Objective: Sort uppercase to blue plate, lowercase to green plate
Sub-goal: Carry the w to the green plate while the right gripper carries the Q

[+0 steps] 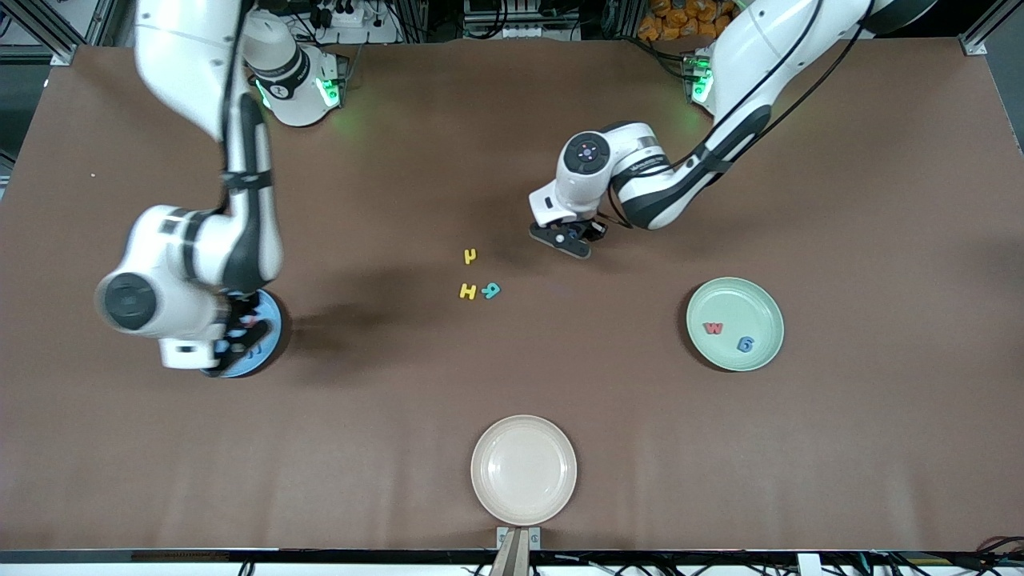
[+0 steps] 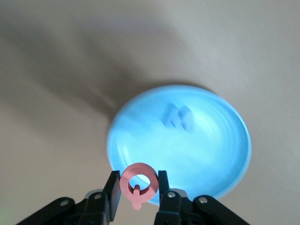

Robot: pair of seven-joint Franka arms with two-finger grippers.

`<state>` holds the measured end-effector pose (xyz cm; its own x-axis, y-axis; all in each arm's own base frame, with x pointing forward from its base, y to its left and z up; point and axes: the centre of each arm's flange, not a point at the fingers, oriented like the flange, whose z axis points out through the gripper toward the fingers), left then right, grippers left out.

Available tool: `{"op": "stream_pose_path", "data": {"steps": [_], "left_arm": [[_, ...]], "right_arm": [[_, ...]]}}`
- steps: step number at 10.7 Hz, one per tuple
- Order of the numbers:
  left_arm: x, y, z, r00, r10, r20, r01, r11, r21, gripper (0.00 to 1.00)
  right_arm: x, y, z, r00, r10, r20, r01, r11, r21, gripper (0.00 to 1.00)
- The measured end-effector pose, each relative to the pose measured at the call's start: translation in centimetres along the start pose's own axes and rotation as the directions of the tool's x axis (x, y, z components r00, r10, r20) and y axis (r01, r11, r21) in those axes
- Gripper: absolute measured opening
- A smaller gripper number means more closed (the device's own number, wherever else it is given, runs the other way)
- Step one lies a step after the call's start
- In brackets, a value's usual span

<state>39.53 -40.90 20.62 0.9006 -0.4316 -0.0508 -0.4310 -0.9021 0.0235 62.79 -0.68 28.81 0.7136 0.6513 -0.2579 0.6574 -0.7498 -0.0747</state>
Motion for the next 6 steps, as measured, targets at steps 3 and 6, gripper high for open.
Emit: {"op": "stream_pose_path", "data": {"steps": [3,6], "left_arm": [[2.0,-4.9,-4.2,0.996,-0.062,-0.068,0.065,0.997,0.05,0.41],[3.6,-13.1,-6.2,0.994,-0.088,-0.07,0.095,0.99,0.104,0.41]], "right_arm": [[-2.1,2.3,0.9,0.999,0.038,0.001,-0.038,0.999,0.02,0.37],[-1.3,2.4,1.5,0.999,0.035,-0.022,-0.035,0.999,0.002,0.61]]}}
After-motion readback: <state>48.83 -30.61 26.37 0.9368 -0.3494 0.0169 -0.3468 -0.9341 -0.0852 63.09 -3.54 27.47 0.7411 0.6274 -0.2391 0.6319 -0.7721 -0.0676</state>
